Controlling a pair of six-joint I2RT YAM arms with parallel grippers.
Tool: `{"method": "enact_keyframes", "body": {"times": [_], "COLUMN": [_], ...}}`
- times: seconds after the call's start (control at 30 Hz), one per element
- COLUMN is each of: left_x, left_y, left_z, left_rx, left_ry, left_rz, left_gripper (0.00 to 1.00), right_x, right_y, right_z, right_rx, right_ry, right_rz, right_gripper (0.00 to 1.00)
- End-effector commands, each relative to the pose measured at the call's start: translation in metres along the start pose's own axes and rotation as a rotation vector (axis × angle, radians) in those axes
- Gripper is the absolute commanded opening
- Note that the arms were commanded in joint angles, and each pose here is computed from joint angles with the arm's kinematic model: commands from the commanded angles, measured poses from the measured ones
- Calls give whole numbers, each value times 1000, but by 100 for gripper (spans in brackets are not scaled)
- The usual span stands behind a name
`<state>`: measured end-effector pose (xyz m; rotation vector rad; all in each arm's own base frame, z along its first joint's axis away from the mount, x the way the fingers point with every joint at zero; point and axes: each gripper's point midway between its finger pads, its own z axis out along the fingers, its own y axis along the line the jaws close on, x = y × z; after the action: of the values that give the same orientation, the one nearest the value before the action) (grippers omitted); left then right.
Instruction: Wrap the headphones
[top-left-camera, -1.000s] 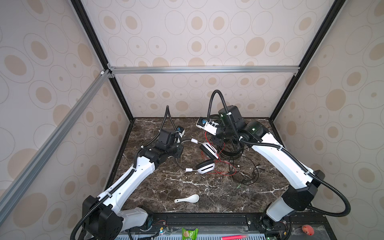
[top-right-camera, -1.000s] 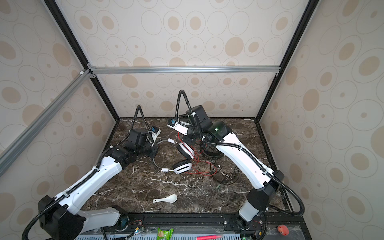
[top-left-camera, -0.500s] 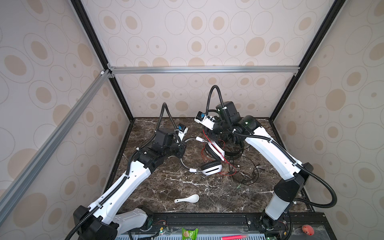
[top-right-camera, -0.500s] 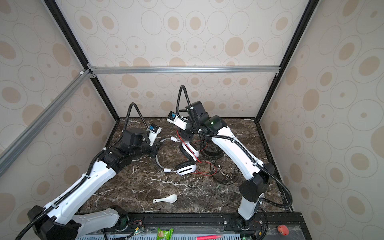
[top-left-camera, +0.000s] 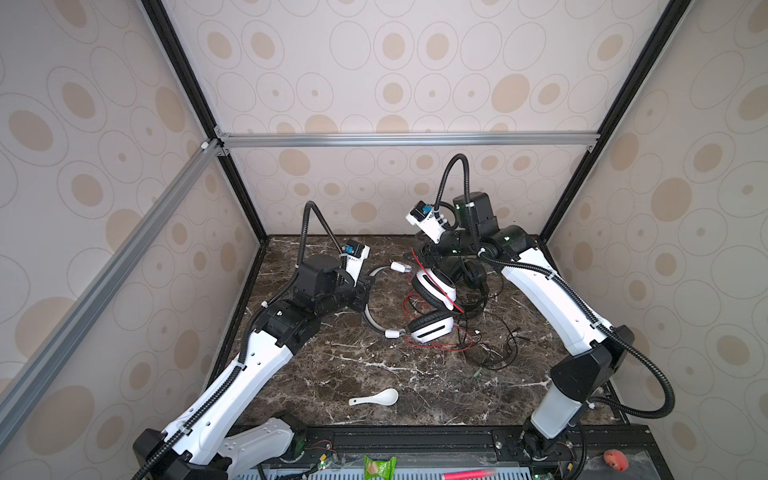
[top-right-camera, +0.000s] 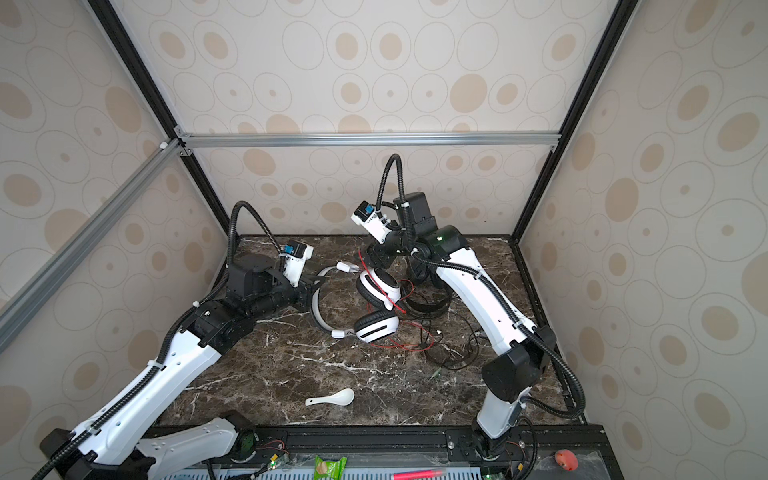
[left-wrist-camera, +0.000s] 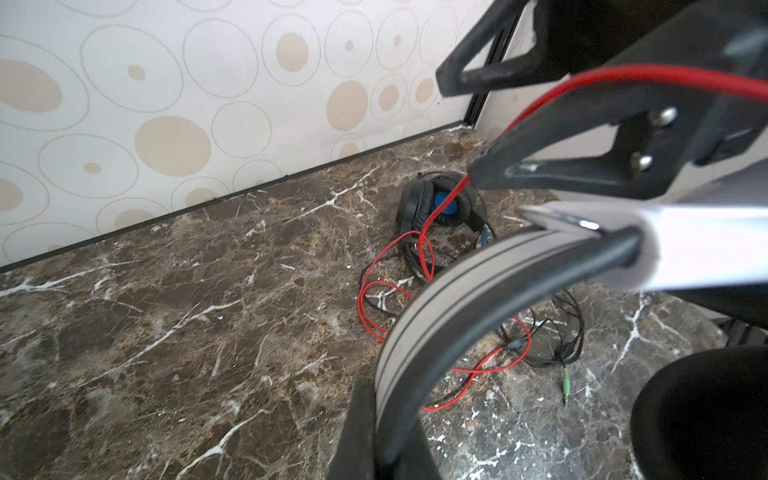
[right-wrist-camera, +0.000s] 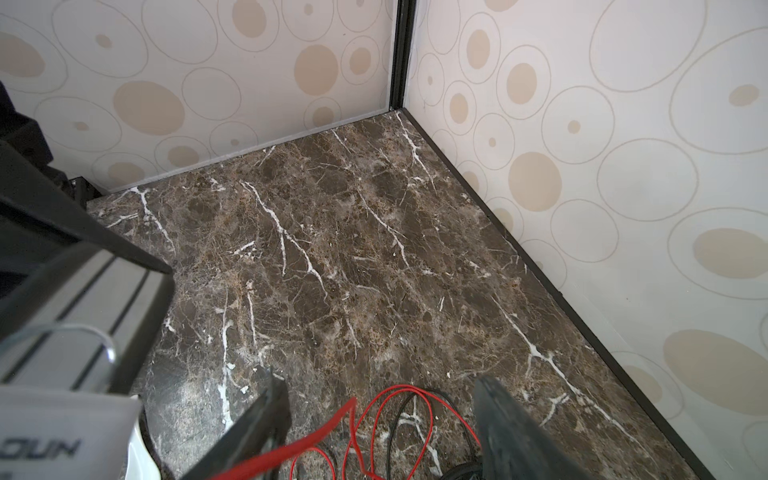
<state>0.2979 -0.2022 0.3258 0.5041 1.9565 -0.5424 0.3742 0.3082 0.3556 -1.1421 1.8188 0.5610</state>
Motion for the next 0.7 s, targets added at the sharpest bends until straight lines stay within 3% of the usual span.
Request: {"method": "enact_keyframes", "body": {"times": [0.0,0.67], "left_x": [-62,-132], "left_y": [-24,-34], "left_z": [-28,-70], "left_rx": [101,161], "left_ry": [-216,-467], "left_rz": [-51,-159], "left_gripper": [0,0], "right_x": [-12,0], "right_y": [8,7], "right_z": [-13,-11], "right_rx": [-39,-132], "right_ry": [-58,-160], "right_rz": [14,135], "right_gripper": [74,83]}}
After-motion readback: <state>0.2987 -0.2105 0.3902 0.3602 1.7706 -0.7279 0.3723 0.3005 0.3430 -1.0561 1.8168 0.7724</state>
